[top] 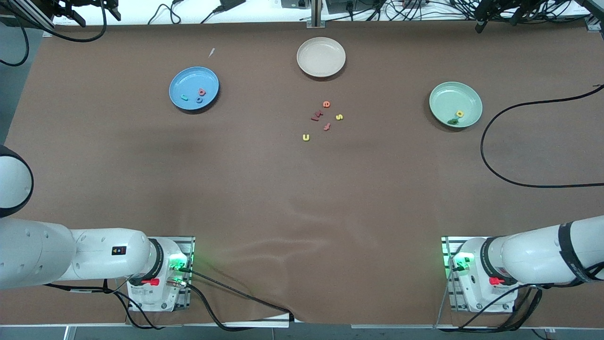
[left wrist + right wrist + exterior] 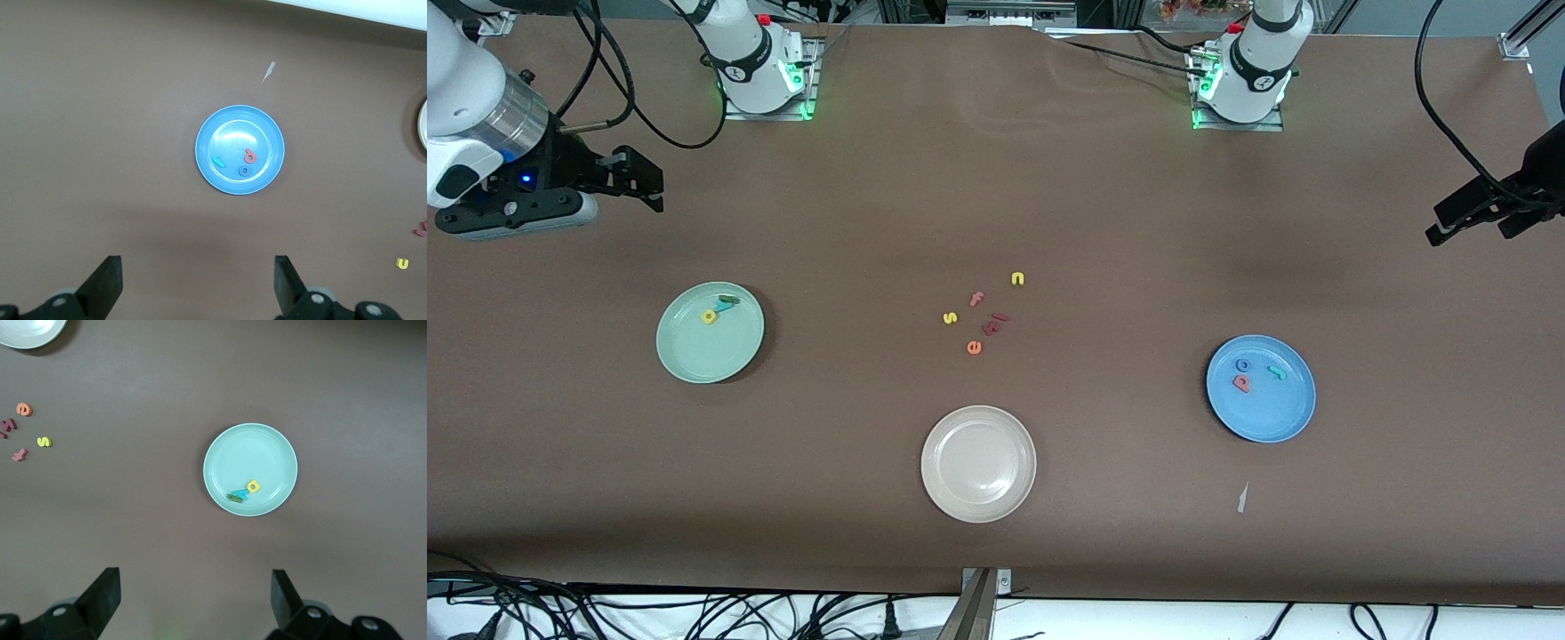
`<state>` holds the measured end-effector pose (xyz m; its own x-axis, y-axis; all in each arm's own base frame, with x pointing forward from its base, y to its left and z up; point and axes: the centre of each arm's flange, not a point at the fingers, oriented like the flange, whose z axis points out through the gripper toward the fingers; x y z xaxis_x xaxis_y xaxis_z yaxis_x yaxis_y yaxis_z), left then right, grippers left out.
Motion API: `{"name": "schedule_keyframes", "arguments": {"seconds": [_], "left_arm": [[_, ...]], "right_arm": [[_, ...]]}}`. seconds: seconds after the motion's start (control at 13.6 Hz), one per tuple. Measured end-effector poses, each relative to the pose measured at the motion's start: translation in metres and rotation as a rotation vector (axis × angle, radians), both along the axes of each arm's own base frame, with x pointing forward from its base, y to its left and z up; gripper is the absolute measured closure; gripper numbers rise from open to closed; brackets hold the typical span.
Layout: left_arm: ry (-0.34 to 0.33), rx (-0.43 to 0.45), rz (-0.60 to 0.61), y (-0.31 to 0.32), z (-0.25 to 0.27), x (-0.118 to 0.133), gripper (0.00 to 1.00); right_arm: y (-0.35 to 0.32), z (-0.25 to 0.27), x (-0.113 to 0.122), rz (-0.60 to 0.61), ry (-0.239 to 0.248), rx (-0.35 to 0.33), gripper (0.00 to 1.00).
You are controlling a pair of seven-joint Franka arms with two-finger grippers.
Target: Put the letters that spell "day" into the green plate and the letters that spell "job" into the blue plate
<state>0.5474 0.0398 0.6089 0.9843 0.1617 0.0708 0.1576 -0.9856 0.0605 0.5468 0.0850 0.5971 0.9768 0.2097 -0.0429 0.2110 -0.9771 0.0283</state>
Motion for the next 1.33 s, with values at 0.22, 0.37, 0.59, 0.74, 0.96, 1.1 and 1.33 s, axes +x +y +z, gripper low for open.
{"name": "schedule_keyframes", "arguments": {"seconds": [0.22, 0.37, 0.59, 0.74, 0.96, 1.1, 1.33], "left_arm": [[0.003, 0.0, 0.0, 0.0, 0.0, 0.0, 0.0], [0.021, -0.002, -0.001, 0.0, -0.002, -0.002, 0.0], [0.051, -0.004, -0.006, -0.003, -0.005, -0.005, 0.0], [0.05, -0.004, -0.01, -0.005, -0.004, -0.005, 0.0], [0.049, -0.004, -0.01, -0.005, -0.004, -0.005, 0.0], [0.049, -0.004, -0.01, -0.005, -0.004, -0.005, 0.0], [0.049, -0.003, -0.016, -0.008, -0.004, -0.005, 0.0]], "right_arm": [[-0.006, 0.002, -0.001, -0.017, -0.001, -0.004, 0.0], [-0.026, 0.003, 0.001, -0.054, -0.002, -0.004, 0.0], [-0.047, 0.003, 0.003, -0.089, 0.0, -0.004, 0.0], [-0.049, 0.002, 0.004, -0.094, 0.002, -0.004, 0.0], [-0.049, 0.001, 0.004, -0.093, 0.002, -0.004, 0.0], [-0.049, 0.001, 0.004, -0.093, 0.002, -0.004, 0.0], [-0.048, 0.001, 0.004, -0.092, 0.002, -0.004, 0.0]]}}
